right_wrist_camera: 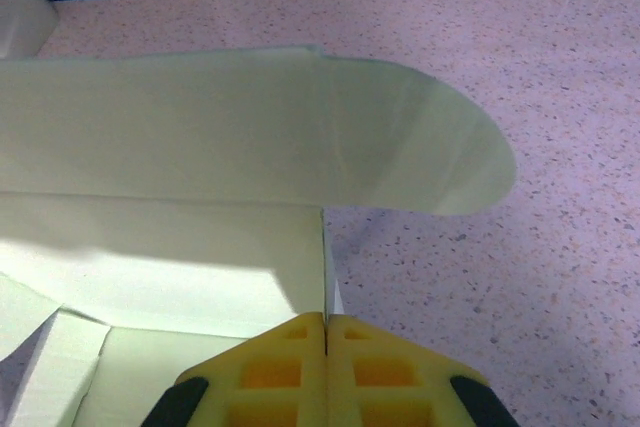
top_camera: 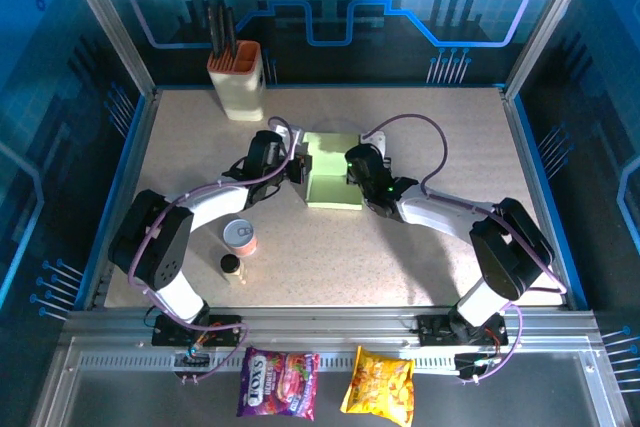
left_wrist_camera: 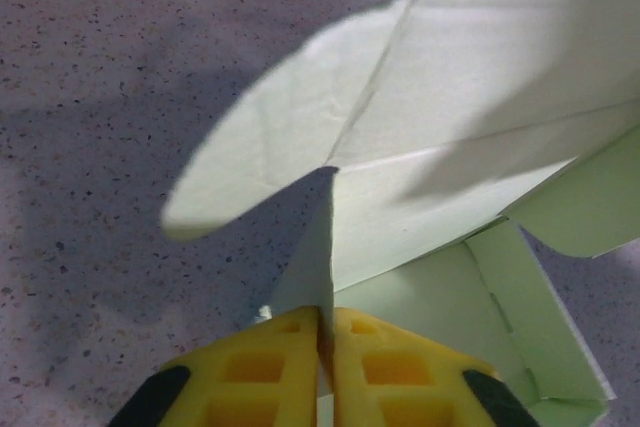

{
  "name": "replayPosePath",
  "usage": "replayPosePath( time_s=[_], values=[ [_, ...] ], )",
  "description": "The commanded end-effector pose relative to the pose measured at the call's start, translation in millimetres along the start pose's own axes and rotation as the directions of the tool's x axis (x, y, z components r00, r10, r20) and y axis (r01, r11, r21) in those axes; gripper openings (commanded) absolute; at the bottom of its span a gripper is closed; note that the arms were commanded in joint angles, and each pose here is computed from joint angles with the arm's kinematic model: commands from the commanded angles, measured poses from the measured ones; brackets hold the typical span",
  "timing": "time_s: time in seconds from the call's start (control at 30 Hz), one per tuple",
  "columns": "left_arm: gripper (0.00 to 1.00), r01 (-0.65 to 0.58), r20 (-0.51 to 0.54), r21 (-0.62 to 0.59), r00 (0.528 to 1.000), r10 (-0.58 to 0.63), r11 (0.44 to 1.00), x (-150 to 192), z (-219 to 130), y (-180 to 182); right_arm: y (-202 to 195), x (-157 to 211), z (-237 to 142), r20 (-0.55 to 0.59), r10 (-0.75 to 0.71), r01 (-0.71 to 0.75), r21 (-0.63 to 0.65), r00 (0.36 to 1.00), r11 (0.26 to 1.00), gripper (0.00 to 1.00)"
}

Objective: Fold the paper box

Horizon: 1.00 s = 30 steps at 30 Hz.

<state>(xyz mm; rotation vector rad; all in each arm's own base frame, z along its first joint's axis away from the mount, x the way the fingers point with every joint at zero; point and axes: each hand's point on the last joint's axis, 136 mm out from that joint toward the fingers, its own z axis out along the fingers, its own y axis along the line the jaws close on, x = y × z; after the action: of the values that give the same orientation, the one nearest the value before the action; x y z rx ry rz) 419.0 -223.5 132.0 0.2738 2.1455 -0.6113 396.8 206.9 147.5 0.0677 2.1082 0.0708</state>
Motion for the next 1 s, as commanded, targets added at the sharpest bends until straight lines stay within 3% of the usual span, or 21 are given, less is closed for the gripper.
replayPosePath(
  time_s=[0.0,0.13,0.43,0.97],
  values=[
    [0.16,-0.029,0.070,0.073,0.997,0.024,0.997,-24.8,-0.9,-26.5,19.1,-6.1,-5.0,0.041,0.022,-0.020,-0.056,0.999,0.998,0.00],
    [0.18,-0.029,0.053,0.074,0.998,0.025,0.997,-16.9,1.1,-28.4,20.3,-3.0,-6.0,0.040,0.013,-0.011,-0.056,0.999,0.998,0.00],
    [0.10,-0.055,0.015,-0.016,0.998,0.055,0.998,2.5,-1.3,-15.4,18.5,9.9,-8.3,0.031,-0.026,0.027,-0.043,0.999,0.999,0.00],
    [0.11,-0.078,-0.004,-0.001,0.997,0.078,0.997,31.1,-13.6,-20.8,12.6,30.7,-17.0,0.067,-0.069,0.069,0.005,0.995,0.998,0.00]
  ],
)
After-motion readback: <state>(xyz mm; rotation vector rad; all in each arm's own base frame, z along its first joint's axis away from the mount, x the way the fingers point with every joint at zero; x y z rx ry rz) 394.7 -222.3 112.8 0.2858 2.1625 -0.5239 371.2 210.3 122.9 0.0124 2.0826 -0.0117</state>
